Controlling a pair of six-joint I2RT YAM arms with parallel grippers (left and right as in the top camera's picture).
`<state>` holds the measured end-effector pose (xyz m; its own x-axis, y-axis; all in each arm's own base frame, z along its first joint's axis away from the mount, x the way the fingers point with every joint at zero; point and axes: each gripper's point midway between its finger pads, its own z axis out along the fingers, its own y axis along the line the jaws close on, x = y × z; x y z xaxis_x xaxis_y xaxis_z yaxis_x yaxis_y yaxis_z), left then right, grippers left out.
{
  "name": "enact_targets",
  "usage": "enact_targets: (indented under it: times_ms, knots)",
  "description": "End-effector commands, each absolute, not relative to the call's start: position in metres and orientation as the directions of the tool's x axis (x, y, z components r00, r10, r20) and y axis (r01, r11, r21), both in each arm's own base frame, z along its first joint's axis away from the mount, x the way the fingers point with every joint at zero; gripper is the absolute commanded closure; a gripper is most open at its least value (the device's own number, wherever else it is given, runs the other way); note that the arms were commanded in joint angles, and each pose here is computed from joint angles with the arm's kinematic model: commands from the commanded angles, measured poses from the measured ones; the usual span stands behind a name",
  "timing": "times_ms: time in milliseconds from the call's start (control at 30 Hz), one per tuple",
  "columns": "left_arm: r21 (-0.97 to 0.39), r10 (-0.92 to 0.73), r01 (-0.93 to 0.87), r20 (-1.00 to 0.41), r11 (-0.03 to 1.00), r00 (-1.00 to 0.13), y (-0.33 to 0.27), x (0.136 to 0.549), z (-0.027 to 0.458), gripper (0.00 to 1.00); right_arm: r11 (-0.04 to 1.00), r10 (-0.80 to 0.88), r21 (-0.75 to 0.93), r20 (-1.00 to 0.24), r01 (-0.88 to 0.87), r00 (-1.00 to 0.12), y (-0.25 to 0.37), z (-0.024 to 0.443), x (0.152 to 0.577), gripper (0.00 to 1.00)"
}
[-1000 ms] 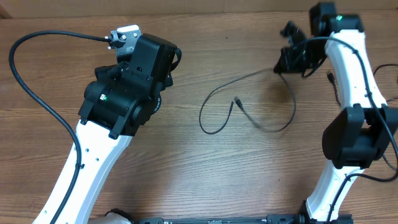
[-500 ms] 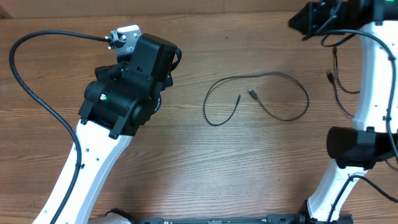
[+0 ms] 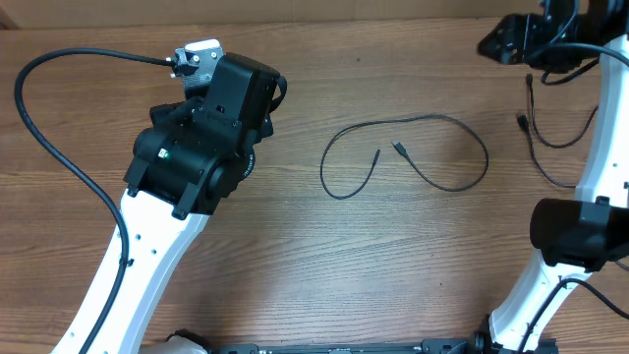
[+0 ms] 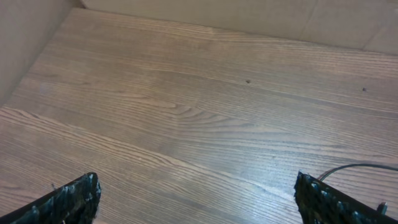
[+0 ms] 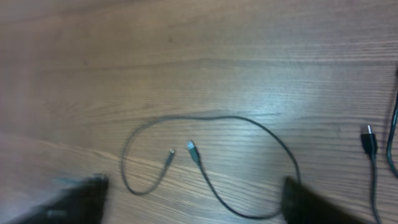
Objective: Untangle cables
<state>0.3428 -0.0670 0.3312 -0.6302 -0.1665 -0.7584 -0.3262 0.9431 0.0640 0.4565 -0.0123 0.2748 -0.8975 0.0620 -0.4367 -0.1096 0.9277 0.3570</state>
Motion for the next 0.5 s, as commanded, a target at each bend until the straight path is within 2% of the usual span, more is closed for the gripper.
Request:
enact_targets:
  times_ms: [0,300,400,467]
  knots:
    - [0.065,-0.163,-0.328,-0.767,0.942,-0.620,-0.065,0.345,0.337,0.00,0.926,-0.098,0.289,-0.436,-0.242,-0.894,-0.008,0.251,0.455,0.00]
    - [0.065,-0.163,-0.328,-0.767,0.942,-0.620,-0.065,0.345,0.337,0.00,0.869,-0.309,0.243,-0.414,-0.431,-0.856,0.001,0.161,0.464,0.00]
    - [0.065,-0.163,-0.328,-0.767,0.942,-0.620,-0.065,0.345,0.337,0.00,0.816,-0.423,0.215,-0.412,-0.537,-0.807,0.008,0.129,0.458,0.06]
    - [0.065,-0.163,-0.328,-0.767,0.942,-0.620,-0.065,0.345,0.337,0.00,0.777,-0.486,0.196,-0.415,-0.598,-0.769,0.013,0.110,0.455,0.13]
